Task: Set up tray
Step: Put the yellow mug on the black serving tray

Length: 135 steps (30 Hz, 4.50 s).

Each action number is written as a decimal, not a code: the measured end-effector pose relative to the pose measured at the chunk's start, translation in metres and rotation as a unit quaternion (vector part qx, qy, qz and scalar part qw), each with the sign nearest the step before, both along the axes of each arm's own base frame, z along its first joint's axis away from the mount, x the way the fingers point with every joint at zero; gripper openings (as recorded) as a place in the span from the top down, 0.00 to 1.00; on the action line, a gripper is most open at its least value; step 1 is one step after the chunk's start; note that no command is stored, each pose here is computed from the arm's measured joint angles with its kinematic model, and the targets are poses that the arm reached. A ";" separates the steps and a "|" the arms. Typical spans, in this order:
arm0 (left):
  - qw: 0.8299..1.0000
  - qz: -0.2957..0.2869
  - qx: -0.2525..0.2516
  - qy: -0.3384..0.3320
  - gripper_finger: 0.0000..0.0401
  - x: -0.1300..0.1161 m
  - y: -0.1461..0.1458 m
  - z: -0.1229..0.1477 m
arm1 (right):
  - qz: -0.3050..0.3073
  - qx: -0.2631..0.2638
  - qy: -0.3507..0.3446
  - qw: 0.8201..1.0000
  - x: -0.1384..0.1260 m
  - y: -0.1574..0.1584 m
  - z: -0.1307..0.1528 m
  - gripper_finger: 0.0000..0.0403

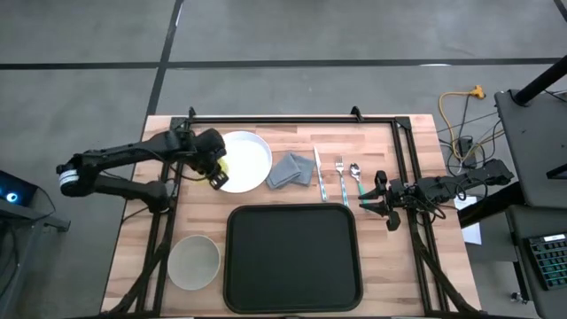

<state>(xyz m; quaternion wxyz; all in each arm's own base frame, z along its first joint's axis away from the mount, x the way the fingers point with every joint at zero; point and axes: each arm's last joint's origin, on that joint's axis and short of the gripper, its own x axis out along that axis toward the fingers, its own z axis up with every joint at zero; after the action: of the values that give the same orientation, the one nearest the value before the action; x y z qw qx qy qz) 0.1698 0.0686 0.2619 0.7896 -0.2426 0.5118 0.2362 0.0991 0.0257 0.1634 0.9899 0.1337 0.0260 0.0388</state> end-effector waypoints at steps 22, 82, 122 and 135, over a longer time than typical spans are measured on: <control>0.964 -0.256 0.017 0.063 1.00 0.115 -0.110 0.032 | 0.000 0.000 0.000 1.000 0.000 0.000 0.000 0.72; 0.976 -0.189 -0.028 0.108 0.95 0.115 -0.156 -0.054 | 0.000 0.000 0.000 1.000 0.000 0.000 0.000 0.72; 0.975 -0.191 -0.037 0.103 0.95 0.116 -0.157 -0.054 | 0.000 0.000 0.000 1.000 0.000 0.000 0.000 0.72; 0.976 -0.192 -0.038 0.097 0.95 0.117 -0.158 -0.053 | 0.001 0.000 0.000 1.000 0.000 0.000 0.000 0.72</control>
<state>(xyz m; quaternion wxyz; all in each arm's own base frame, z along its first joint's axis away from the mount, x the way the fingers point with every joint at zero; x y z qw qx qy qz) 0.2866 -0.0889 0.2085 0.7569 -0.1460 0.6315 0.0830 0.0991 0.0258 0.1634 0.9899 0.1338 0.0260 0.0394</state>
